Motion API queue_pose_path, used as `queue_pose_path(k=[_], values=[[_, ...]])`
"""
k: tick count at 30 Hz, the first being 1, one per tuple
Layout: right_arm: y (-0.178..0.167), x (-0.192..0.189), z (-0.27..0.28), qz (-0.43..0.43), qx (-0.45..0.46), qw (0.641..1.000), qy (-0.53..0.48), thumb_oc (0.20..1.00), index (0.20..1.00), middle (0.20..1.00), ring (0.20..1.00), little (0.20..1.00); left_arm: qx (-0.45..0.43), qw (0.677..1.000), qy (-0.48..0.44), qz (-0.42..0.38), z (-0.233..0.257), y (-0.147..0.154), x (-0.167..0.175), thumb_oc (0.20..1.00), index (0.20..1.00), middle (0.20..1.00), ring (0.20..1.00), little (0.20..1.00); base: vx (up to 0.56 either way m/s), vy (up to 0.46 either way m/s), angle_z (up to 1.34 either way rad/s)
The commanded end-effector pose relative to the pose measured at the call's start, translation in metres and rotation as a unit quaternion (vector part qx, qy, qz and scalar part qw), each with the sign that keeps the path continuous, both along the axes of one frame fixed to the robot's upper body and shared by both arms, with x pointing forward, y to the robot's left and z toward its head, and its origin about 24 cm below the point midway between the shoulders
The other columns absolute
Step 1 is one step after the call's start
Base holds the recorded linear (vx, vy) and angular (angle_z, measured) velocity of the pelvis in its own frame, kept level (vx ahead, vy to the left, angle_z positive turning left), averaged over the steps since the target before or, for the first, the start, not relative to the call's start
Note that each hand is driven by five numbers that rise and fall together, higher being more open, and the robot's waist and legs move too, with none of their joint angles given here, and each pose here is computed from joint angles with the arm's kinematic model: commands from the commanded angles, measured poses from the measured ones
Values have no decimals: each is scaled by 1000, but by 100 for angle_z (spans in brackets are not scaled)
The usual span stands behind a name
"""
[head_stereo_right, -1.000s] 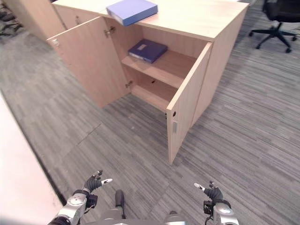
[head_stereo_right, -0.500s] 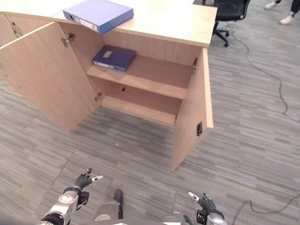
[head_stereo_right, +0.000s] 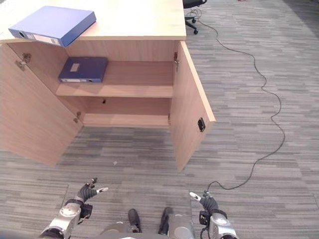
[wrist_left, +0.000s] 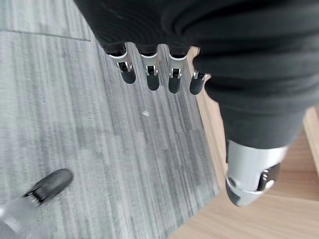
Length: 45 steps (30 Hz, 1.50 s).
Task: Put the empty folder in the office cabinet
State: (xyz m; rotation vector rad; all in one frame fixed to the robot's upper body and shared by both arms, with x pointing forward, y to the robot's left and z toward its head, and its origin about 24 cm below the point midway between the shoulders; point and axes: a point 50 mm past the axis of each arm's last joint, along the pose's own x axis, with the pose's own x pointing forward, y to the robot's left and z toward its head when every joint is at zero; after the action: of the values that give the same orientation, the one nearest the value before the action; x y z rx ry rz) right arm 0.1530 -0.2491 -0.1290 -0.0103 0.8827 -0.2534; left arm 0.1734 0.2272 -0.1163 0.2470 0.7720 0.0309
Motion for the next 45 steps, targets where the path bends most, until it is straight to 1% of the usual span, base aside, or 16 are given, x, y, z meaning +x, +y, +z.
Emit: queue_pose_path(k=[1,4,9,17,20,25,26,27,30,31,32,34,38,39,42,45], values=[[-15,3,8,6,-28,999,-14,1000,1000,1000,1000,1000,-15,997,-74,3,21,-5,34,1000,1000,1000,1000,1000,-104,19,-32],[-28,-3,7,2,-47,999,8,1000,1000,1000,1000,1000,-31,996,-82,9,22,-12,36,1000,1000,1000,1000,1000,-42,118,-12],[-38,-21,4,-14,-49,998,31,1000,1000,1000,1000,1000,-24,998,-60,19,14,-6,23,1000,1000,1000,1000,1000,157,289,-5],[-45,-23,6,-2,-60,997,42,1000,1000,1000,1000,1000,-14,998,-52,27,12,-1,22,1000,1000,1000,1000,1000,158,368,2],[-45,-22,5,1,-60,997,48,1000,1000,1000,1000,1000,-11,998,-48,26,10,-1,22,1000,1000,1000,1000,1000,267,559,-11],[-40,-28,-1,-16,-42,997,57,1000,1000,1000,1000,1000,7,999,-39,-4,11,1,25,1000,1000,1000,1000,1000,178,376,22],[-36,-26,-1,-25,-36,998,53,1000,1000,1000,1000,1000,13,999,-43,-13,13,0,29,1000,1000,1000,1000,1000,79,424,61],[-27,-16,-2,-25,-24,998,44,1000,1000,1000,1000,1000,21,998,-56,-29,20,1,40,1000,1000,1000,1000,1000,93,553,21],[-17,-8,-2,-30,-9,999,29,1000,1000,1000,1000,1000,25,997,-68,-35,25,4,43,1000,1000,1000,1000,1000,65,459,-16],[-10,-1,-1,-20,-1,1000,18,1000,1000,1000,1000,1000,30,996,-69,-39,27,8,43,1000,1000,1000,1000,1000,136,693,-35],[-5,4,0,10,-8,1000,14,1000,1000,1000,1000,1000,28,997,-66,-40,27,9,41,1000,1000,1000,1000,1000,170,819,-45],[-5,6,1,30,-19,999,16,1000,1000,1000,1000,1000,29,997,-68,-36,28,13,40,1000,1000,1000,1000,1000,98,430,-20],[-1,14,4,33,-18,999,1,1000,1000,1000,1000,1000,21,998,-61,-14,25,13,38,1000,1000,1000,1000,1000,42,178,12],[-7,3,0,14,-17,1000,18,1000,1000,1000,1000,1000,22,998,-51,-24,21,8,36,1000,1000,1000,1000,1000,82,77,5],[-11,-2,-1,7,-20,1000,23,1000,1000,1000,1000,1000,13,998,-51,-27,18,0,37,1000,1000,1000,1000,1000,57,31,59],[-18,-17,-6,4,-28,998,51,1000,1000,1000,1000,1000,7,999,-35,-25,11,-4,27,1000,1000,1000,1000,1000,163,-130,-1]])
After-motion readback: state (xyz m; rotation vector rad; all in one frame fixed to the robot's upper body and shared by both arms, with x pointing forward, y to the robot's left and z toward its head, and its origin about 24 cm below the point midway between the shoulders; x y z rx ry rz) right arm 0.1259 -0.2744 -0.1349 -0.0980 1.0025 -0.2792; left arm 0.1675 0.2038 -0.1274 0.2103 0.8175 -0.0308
